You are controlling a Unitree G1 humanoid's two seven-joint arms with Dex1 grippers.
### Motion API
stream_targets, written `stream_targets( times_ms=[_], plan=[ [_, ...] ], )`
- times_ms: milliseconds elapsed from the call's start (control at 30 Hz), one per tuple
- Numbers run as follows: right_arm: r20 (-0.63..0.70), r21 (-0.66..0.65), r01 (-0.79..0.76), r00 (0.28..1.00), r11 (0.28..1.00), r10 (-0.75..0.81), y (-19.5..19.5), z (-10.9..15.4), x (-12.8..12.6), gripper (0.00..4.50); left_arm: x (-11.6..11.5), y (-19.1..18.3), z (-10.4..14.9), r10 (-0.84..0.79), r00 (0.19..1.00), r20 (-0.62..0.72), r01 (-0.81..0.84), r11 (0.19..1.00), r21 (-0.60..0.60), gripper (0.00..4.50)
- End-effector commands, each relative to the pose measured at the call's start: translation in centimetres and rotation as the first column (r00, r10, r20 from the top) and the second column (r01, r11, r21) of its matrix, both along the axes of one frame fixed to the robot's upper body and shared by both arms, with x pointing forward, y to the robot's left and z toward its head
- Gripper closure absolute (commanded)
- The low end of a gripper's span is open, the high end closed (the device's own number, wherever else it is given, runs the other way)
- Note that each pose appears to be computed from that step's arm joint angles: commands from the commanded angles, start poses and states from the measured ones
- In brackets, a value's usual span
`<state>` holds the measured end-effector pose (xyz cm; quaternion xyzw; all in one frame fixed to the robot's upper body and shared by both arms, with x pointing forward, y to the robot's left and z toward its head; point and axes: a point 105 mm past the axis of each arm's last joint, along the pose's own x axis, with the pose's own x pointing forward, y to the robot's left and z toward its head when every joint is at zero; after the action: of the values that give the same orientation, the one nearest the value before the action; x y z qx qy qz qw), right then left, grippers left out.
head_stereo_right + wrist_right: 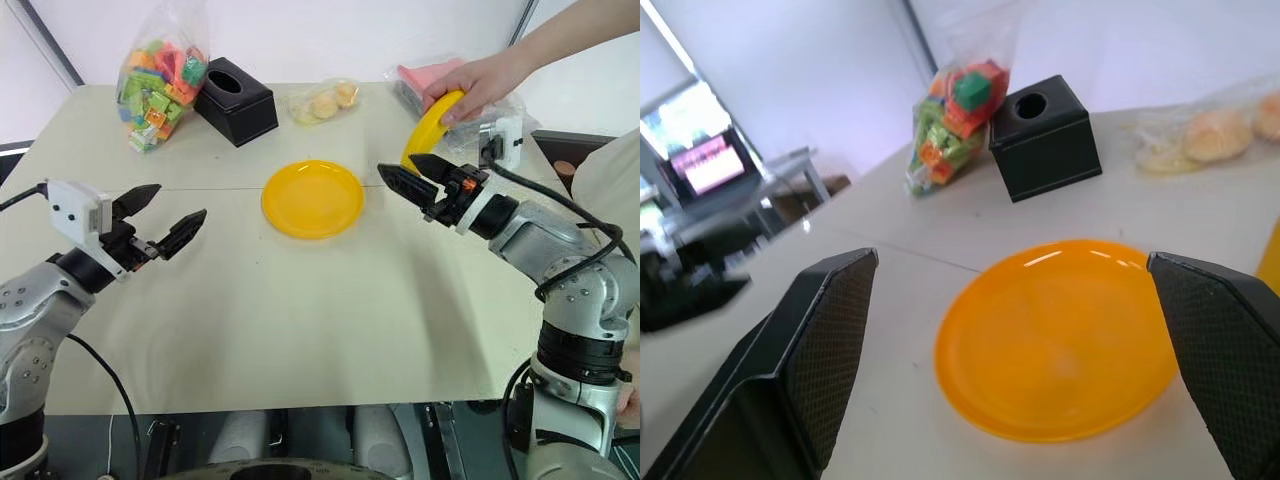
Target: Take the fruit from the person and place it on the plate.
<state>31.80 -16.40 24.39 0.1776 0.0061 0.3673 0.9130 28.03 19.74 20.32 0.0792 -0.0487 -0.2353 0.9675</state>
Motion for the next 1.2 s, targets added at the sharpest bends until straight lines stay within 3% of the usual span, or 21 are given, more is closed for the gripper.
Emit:
stream_targets(
  times_ms=[33, 167, 233, 400, 700, 1200],
  plan=[
    [-0.021, 0.062, 0.055, 0.998, 0.997, -0.054, -0.5, 1.5, -0.1, 0.08, -0.3, -0.4, 1.0, -0.008, 0.998, 0.059, 0.007, 1.000, 0.014, 0.00],
    [-0.100, 0.040, 0.132, 0.987, 0.990, -0.127, -1.1, 1.3, 0.6, 0.08, -0.2, -0.5, 3.1, -0.016, 0.994, 0.104, 0.027, 0.994, -0.107, 0.00],
    [-0.118, 0.035, 0.140, 0.984, 0.990, -0.135, -1.0, 1.3, 0.8, 0.08, -1.1, -2.1, 5.5, -0.144, 0.978, 0.150, 0.177, 0.954, -0.240, 0.00],
    [-0.132, 0.020, 0.154, 0.980, 0.988, -0.150, -0.5, 1.1, 1.0, 0.08, -2.8, -3.6, 6.9, -0.322, 0.938, 0.130, 0.346, 0.883, -0.317, 0.00],
    [-0.114, 0.034, 0.192, 0.976, 0.981, -0.187, -0.4, 1.5, 2.5, 0.08, -4.2, -4.9, 6.0, -0.468, 0.884, 0.009, 0.449, 0.842, -0.300, 0.00],
    [-0.049, -0.007, 0.262, 0.964, 0.965, -0.262, -1.3, 0.8, 6.4, 0.08, -4.1, -5.0, 5.6, -0.435, 0.900, -0.022, 0.417, 0.876, -0.244, 0.00]
  ],
)
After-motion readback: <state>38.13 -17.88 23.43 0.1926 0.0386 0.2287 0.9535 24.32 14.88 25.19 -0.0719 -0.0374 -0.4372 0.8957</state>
